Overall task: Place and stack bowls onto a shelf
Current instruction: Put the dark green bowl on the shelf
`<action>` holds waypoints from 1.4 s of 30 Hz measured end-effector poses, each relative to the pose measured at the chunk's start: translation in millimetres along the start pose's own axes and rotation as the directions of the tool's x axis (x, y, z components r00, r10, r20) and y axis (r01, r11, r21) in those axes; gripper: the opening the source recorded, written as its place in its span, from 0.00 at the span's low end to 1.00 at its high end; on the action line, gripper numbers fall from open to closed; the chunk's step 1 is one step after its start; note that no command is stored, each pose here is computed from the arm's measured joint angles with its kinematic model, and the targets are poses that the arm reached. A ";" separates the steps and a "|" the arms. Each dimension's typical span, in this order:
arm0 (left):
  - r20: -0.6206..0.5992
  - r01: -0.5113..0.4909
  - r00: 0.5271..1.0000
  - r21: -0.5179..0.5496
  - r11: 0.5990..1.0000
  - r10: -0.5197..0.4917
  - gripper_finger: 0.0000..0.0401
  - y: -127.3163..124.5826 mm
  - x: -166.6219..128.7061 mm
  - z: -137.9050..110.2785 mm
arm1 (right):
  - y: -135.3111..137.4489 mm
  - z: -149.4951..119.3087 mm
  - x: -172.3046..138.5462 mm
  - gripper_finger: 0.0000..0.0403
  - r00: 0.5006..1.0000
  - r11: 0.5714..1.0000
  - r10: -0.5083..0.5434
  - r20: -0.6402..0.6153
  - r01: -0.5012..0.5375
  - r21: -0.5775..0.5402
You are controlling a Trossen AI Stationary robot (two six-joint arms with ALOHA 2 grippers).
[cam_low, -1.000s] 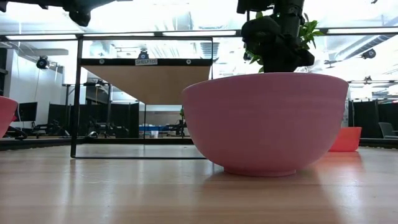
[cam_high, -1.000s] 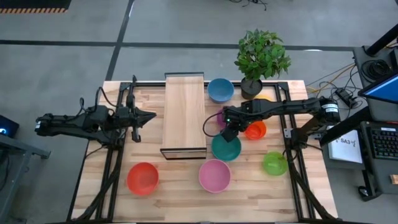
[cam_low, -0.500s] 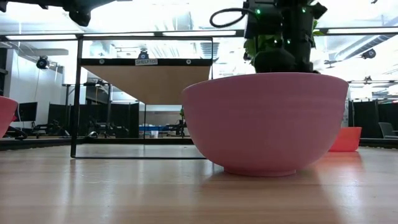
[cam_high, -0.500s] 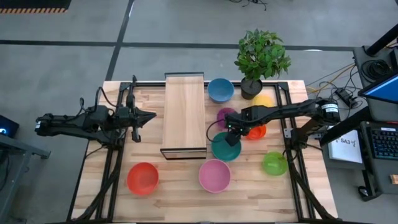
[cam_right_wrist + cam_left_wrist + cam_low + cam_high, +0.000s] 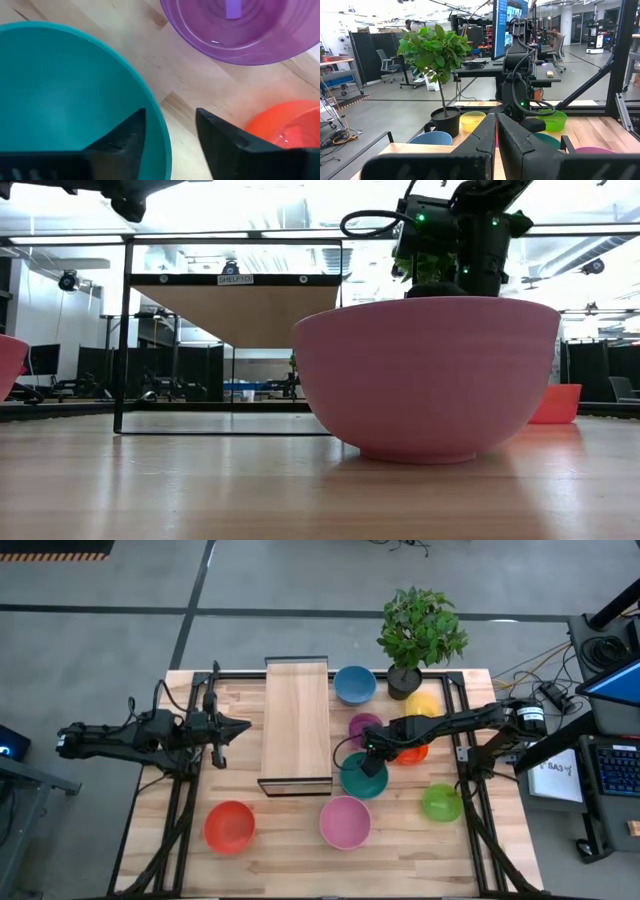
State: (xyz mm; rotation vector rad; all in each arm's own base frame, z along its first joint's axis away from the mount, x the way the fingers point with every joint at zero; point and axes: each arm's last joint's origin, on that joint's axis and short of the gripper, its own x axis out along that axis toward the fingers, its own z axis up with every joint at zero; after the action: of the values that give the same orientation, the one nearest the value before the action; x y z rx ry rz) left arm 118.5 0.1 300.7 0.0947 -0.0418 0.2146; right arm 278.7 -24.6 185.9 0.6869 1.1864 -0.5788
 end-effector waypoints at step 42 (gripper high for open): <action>0.009 -0.001 1.000 0.009 1.000 0.001 0.00 0.1 0.0 0.9 | 45.2 48.9 -169.8 0.02 0.977 0.975 0.210 0.032 -0.207 -0.077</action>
State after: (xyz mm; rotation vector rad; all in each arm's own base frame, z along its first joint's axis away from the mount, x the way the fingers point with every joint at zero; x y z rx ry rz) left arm 118.4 0.1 301.7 0.1044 -0.0501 0.2154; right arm 295.1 -22.4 367.6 0.7235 1.0768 -0.3692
